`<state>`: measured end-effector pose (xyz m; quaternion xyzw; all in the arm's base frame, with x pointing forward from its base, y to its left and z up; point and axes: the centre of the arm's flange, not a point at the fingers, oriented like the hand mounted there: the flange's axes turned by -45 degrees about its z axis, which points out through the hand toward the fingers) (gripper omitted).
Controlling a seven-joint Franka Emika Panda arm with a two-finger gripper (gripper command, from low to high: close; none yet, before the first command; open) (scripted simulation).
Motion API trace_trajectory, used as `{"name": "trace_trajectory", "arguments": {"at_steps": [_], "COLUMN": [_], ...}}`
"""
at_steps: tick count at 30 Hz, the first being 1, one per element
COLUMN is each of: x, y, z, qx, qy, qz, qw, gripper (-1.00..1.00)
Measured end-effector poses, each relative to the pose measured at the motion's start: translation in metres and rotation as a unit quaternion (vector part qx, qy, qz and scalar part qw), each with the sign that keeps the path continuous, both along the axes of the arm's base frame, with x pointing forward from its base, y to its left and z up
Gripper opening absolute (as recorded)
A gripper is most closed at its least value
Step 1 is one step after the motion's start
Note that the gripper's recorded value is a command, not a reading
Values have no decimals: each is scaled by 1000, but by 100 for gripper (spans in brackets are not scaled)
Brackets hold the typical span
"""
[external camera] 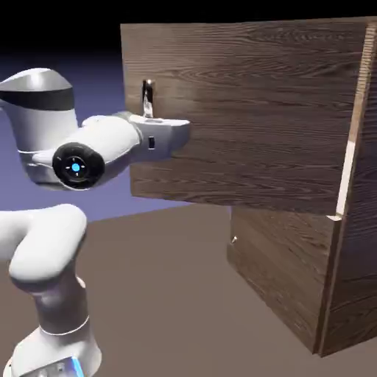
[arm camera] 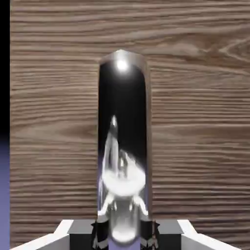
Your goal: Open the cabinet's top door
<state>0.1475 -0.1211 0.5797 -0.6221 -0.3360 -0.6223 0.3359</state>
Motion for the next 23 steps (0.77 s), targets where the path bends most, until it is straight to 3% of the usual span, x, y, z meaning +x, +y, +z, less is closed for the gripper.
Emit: {"name": "trace_trajectory", "arguments": {"at_steps": [10, 23], "x": [-10, 10], "y": [-105, -221], "z": [0, 0], "qx": [0, 0], "qy": [0, 0], "qz": [126, 264], "qw": [992, 964], "gripper": [-100, -100]}}
